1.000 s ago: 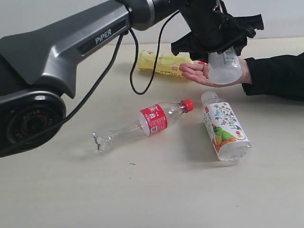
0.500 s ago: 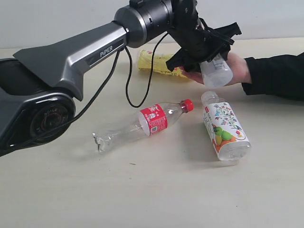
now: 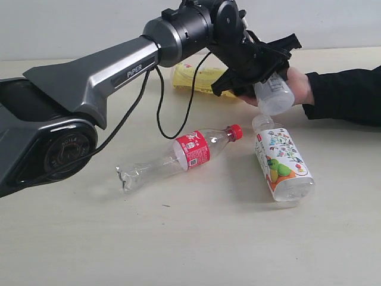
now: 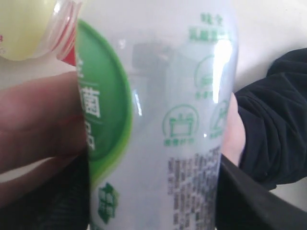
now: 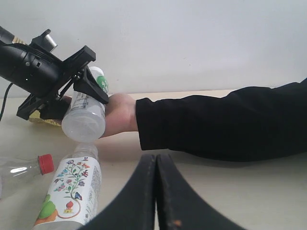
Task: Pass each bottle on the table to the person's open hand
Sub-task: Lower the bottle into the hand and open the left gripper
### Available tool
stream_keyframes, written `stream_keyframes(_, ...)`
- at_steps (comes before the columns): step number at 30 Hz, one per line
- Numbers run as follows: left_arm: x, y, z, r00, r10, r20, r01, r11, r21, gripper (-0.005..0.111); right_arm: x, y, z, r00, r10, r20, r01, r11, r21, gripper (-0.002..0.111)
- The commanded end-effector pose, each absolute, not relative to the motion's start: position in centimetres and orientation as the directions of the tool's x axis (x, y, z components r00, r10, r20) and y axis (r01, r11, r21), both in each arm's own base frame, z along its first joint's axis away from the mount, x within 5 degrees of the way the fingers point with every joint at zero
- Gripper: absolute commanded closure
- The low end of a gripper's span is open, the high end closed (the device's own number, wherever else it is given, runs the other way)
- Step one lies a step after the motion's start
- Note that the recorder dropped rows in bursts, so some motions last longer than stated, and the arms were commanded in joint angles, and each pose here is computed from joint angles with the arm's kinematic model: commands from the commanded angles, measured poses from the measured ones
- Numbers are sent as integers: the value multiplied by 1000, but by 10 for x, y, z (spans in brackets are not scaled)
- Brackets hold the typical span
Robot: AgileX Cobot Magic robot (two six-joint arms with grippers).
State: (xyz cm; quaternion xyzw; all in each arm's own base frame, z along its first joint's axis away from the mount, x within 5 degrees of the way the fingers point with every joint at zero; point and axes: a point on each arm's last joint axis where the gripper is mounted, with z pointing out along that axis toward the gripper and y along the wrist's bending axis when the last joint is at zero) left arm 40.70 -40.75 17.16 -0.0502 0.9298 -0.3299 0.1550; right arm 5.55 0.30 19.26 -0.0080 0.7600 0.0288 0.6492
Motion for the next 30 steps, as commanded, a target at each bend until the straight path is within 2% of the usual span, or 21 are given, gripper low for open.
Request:
stream_keyframes(1,409,-408,173,-943,-206,-261,11,765,-645,52,55,3,192,-151,13,-989,-53,998,21,108)
stream_keyframes(2,409,-408,173,-943,-207,-260,10,764,-645,43,55,3,192,-151,13,-989,-53,998,21,108)
stream_keyframes(4,409,-408,173,-943,-204,-262,14,765,-644,34,55,3,192,-151,13,-989,-53,998,21,108)
stream_keyframes(6,409,-408,173,-943,-201,-265,18,765,-643,31,55,3,192,-151,13,-989,-53,998,21,108)
stream_keyframes(12,408,-409,174,-948,-170,-270,45,765,-642,31,55,3,192,-151,13,-989,-53,998,21,108)
stream_keyframes(30,399,-400,207,-950,-52,-308,147,797,-587,31,55,3,192,-151,13,-989,-53,998,21,108)
